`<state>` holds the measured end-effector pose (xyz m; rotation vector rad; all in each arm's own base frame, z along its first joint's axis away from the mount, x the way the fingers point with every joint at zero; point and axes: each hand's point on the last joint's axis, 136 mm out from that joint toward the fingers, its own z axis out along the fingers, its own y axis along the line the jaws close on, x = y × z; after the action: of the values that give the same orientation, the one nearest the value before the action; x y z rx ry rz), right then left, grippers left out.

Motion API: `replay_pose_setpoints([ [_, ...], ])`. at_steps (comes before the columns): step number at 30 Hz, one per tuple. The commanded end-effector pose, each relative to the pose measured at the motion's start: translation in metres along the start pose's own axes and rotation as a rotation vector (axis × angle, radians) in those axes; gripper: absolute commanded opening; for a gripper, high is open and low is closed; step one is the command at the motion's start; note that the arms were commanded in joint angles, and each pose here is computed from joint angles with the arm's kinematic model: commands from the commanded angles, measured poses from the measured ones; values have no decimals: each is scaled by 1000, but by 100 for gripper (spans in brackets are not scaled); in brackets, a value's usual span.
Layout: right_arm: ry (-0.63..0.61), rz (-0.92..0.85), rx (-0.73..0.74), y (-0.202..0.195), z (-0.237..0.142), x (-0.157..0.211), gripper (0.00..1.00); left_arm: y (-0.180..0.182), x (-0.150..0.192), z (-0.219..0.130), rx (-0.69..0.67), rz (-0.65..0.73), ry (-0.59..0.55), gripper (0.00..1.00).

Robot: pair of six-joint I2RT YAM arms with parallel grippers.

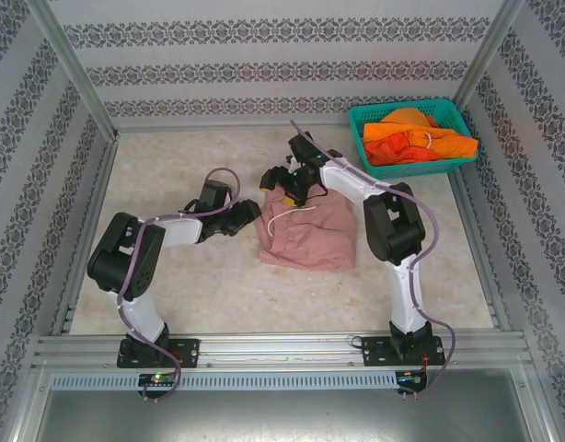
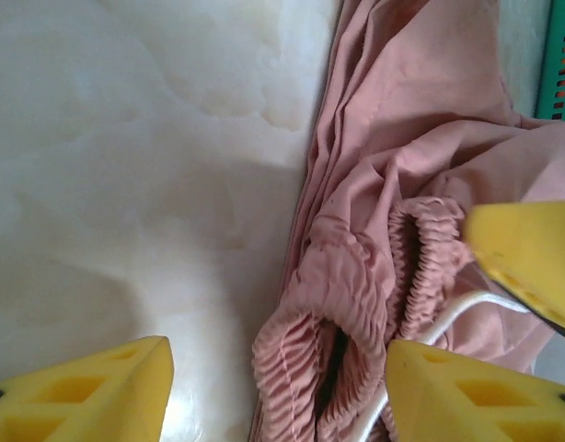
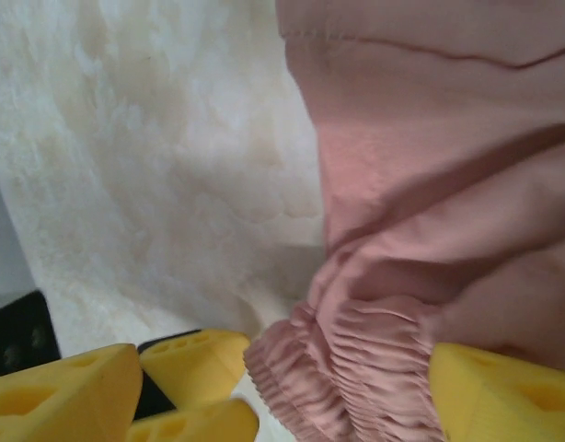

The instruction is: Fold and stack the shorts

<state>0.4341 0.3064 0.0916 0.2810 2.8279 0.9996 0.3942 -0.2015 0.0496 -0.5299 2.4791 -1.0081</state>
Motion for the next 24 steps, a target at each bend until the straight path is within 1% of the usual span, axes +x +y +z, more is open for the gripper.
replay_pose_setpoints([
  [1,-161,-108,120,0,-58,-13,75,-22,-21,6,86,3,-36,59],
  [4,-177,-162,234,-16,-64,-12,72,-24,-26,14,93,-1,-32,56],
  [7,-149,-201,308,-26,-55,-6,70,-24,-28,23,98,-11,-19,50],
  [10,-116,-221,333,-28,-41,-1,70,-25,-25,32,111,-24,14,36],
  [13,-92,-235,356,-28,-27,2,70,-20,-22,34,103,-28,23,19],
  [16,-64,-250,379,-30,-13,5,70,-17,-21,34,99,-29,23,6],
  [18,-48,-247,382,-31,-4,8,70,-14,-18,35,97,-32,28,0],
  [24,-26,-247,393,-34,13,14,69,-9,-14,37,98,-41,34,0],
])
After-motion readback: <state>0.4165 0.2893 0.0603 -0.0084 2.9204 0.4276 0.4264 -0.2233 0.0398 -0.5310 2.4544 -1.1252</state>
